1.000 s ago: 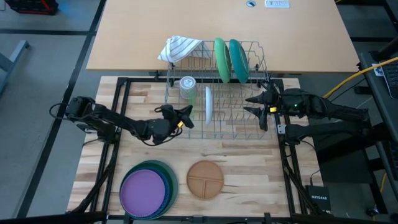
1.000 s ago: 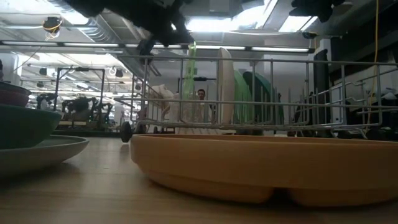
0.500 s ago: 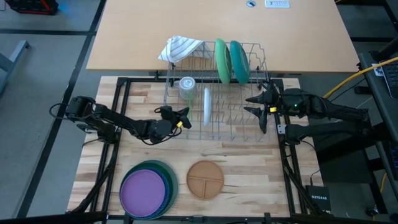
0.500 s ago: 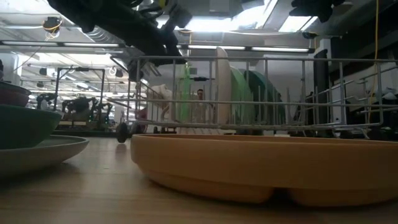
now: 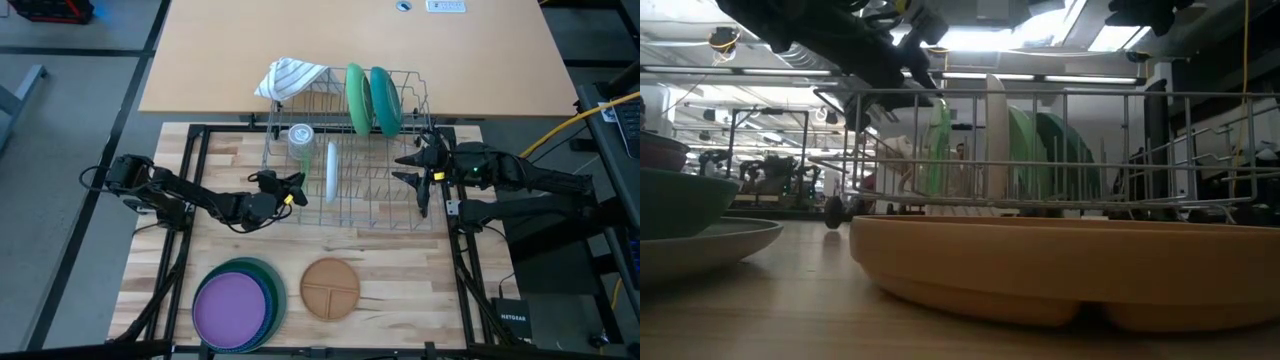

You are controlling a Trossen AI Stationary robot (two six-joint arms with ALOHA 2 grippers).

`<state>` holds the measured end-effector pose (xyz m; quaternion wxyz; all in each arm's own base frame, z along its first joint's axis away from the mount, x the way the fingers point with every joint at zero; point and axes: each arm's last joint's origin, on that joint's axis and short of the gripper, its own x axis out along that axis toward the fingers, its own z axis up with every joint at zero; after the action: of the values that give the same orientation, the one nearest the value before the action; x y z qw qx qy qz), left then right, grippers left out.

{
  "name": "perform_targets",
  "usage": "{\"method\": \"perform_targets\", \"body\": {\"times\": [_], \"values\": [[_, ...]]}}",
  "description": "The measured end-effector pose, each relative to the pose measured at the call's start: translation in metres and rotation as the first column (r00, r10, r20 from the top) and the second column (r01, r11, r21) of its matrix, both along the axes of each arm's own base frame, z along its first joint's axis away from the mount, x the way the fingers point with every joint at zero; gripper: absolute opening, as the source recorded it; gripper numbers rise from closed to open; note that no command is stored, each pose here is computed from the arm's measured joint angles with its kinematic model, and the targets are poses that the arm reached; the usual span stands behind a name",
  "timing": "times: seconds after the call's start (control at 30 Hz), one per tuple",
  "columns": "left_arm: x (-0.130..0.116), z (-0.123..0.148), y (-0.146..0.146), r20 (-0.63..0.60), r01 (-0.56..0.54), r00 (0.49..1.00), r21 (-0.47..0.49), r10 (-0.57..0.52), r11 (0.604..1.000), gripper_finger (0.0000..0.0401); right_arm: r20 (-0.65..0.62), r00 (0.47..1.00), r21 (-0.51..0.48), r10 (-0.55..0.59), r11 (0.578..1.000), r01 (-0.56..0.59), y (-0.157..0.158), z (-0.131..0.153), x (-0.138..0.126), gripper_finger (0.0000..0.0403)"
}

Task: Sort dishes
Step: Put the transparent green plate in the dishwasher rack, then put the brown plate in the dishwasher rack

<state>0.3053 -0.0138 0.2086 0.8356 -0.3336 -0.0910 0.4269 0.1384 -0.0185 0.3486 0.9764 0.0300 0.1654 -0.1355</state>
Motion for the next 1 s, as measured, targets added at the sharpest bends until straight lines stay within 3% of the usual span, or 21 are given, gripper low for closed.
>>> {"method": "perform_targets", "body": {"times": [0.17, 0.4, 0.6, 0.7, 0.8, 0.9, 1.0], "values": [[0.0, 0.0, 0.0, -0.005, 0.002, 1.0, 0.006, -0.002, 1.0, 0.0098, 0.0, 1.0, 0.0, 0.0, 1.0, 0.0, 0.0, 0.0, 0.0, 0.0179], [0.001, 0.004, 0.0, -0.018, 0.011, 1.0, 0.046, -0.01, 0.999, 0.0104, -0.017, 1.0, 0.002, 0.0, 1.0, 0.0, 0.0, -0.002, -0.001, 0.0179], [-0.003, 0.022, -0.002, -0.042, 0.038, 0.999, 0.141, -0.033, 0.989, 0.0104, -0.023, 1.0, 0.002, 0.0, 1.0, 0.0, 0.0, -0.002, -0.001, 0.0179], [-0.009, 0.036, -0.007, -0.087, 0.102, 0.993, 0.217, -0.084, 0.971, 0.0104, -0.024, 1.0, 0.005, -0.001, 1.0, 0.001, 0.0, -0.002, -0.001, 0.0179], [-0.013, 0.048, -0.021, -0.148, 0.315, 0.948, 0.297, -0.283, 0.902, 0.0104, -0.017, 1.0, 0.039, -0.012, 0.999, 0.013, 0.0, -0.003, -0.001, 0.0179], [-0.012, 0.052, -0.04, -0.204, 0.538, 0.843, 0.341, -0.498, 0.77, 0.0104, -0.03, 1.0, 0.113, 0.002, 0.994, 0.001, 0.001, -0.005, -0.001, 0.0179], [-0.01, 0.054, -0.063, -0.242, 0.675, 0.735, 0.349, -0.633, 0.651, 0.0104, -0.061, 0.997, 0.202, 0.048, 0.979, -0.035, 0.003, -0.01, 0.0, 0.0179]]}}
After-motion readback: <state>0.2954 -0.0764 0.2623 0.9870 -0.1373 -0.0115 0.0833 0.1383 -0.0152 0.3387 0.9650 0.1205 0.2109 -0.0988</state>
